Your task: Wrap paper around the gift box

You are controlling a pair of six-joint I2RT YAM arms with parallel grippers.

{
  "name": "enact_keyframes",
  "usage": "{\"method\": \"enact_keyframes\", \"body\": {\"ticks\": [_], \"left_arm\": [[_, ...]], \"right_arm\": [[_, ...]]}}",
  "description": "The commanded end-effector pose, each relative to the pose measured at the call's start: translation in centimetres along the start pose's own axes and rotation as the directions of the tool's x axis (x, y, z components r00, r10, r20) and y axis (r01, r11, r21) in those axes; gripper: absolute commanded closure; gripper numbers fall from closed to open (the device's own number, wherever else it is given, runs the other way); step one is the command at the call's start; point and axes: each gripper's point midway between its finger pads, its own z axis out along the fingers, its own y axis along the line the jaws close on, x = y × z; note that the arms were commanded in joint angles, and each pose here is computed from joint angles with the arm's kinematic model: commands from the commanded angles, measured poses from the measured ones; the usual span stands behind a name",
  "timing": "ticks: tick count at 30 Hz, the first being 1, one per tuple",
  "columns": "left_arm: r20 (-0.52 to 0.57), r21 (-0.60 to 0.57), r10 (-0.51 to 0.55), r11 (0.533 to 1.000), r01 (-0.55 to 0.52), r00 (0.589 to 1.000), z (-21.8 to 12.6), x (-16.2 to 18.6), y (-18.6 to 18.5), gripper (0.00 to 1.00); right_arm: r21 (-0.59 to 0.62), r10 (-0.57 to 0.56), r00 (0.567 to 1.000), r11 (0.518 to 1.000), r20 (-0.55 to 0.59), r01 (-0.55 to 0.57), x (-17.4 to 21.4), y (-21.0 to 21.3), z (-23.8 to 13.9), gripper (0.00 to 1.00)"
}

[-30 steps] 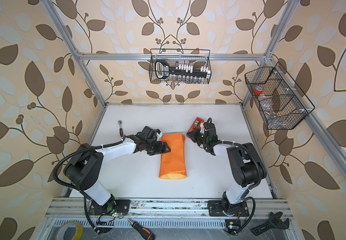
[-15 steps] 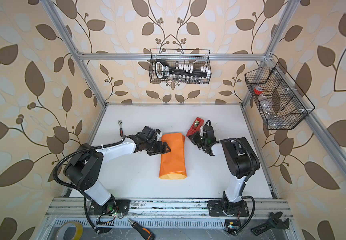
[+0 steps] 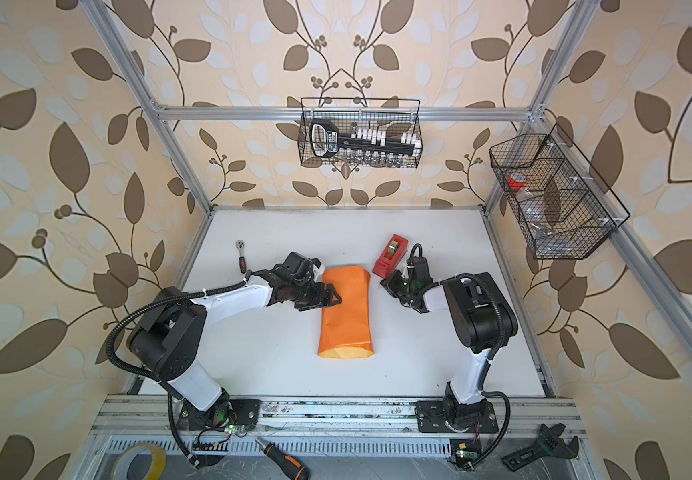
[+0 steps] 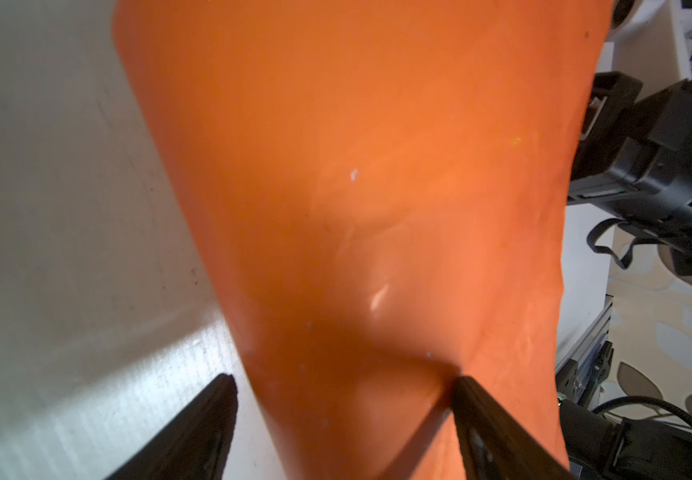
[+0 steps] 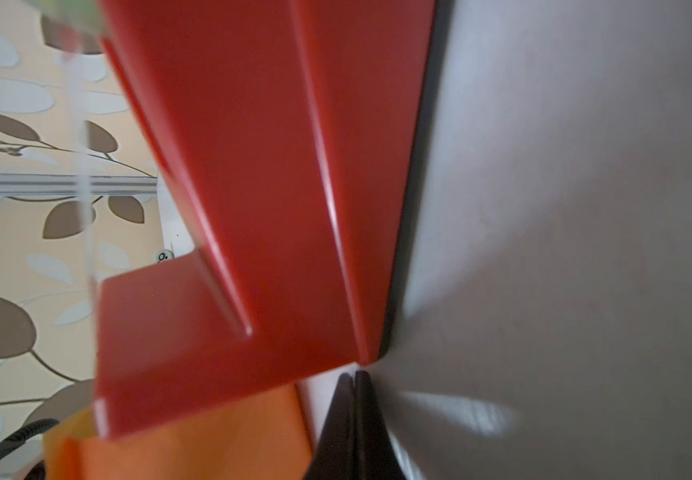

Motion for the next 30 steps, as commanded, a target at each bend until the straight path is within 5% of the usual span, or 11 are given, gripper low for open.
{"method": "enact_keyframes", "body": {"ticks": [1, 9, 18, 30], "left_arm": [[-0.089, -0.197, -0.046, 0.98, 0.027, 0.995, 0.8, 3.3, 5.3, 0.18], [-0.093, -0.199, -0.048, 0.98, 0.028, 0.995, 1.0, 3.4, 5.4, 0.18], [-0.097, -0.2, -0.049, 0.979, 0.029, 0.994, 1.1, 3.4, 5.4, 0.18], [-0.094, -0.194, -0.049, 0.981, 0.03, 0.994, 1.1, 3.5, 5.4, 0.18]], "right_arm": [[0.067, -0.003, 0.999, 0.998, -0.04, 0.006, 1.1, -2.0, -0.4, 1.0], [-0.041, -0.116, 0.993, 0.993, -0.039, 0.114, 1.4, 1.7, -4.9, 1.0], [-0.19, -0.094, 0.977, 0.973, 0.191, 0.131, 3.8, 7.3, -11.2, 1.0], [-0.105, -0.143, 0.85, 0.969, 0.507, 0.226, 7.4, 11.7, -11.6, 1.0]]}}
